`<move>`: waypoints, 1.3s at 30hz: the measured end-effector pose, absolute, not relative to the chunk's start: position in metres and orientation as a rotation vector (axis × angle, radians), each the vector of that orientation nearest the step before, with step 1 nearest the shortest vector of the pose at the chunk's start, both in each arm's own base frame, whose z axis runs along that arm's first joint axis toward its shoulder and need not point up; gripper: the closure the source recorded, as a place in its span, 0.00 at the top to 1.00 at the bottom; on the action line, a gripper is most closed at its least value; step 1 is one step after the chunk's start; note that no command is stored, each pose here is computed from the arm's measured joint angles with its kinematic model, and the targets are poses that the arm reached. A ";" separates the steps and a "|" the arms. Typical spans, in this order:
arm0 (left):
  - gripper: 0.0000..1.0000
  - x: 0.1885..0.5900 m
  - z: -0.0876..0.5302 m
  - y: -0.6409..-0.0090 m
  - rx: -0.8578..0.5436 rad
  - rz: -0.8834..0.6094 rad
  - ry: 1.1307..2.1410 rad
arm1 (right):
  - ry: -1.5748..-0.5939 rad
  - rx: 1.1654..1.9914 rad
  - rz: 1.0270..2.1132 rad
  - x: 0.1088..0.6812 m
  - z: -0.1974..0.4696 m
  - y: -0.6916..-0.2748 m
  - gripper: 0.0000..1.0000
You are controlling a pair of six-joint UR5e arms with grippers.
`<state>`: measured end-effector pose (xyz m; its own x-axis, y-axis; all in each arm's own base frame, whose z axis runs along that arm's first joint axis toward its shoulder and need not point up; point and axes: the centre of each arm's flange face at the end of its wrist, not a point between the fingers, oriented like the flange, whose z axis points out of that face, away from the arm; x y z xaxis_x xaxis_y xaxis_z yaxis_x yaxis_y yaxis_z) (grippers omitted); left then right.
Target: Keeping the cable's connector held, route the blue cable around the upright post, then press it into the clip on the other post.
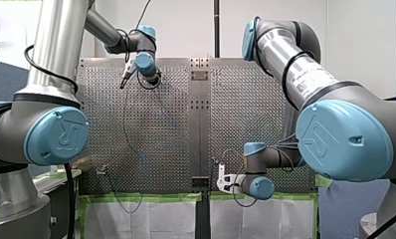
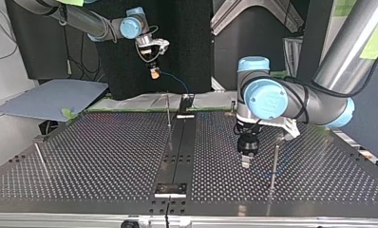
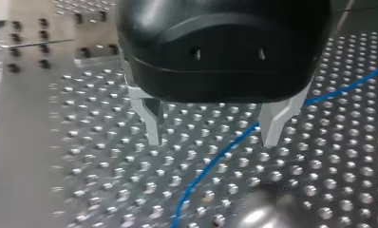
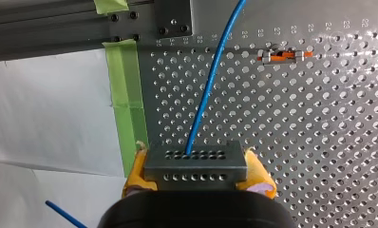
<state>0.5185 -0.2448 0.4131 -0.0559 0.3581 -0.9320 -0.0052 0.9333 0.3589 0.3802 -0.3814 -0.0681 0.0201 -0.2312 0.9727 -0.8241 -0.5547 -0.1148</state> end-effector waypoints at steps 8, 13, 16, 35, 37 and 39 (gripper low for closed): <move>1.00 0.530 0.382 -0.255 0.312 0.339 1.644 | -1.071 1.809 1.572 0.382 -0.068 -0.381 0.00; 1.00 0.536 0.374 -0.259 0.300 0.368 1.631 | -1.070 1.810 1.575 0.382 -0.068 -0.380 0.00; 1.00 0.538 0.376 -0.262 0.286 0.374 1.613 | -1.069 1.810 1.576 0.383 -0.068 -0.379 0.00; 1.00 0.558 0.301 -0.292 0.336 0.414 1.691 | -1.066 1.808 1.579 0.384 -0.068 -0.379 0.00; 1.00 0.559 0.297 -0.292 0.332 0.422 1.696 | -1.066 1.809 1.579 0.384 -0.069 -0.379 0.00; 1.00 0.560 0.296 -0.291 0.329 0.426 1.697 | -1.066 1.809 1.578 0.384 -0.069 -0.379 0.00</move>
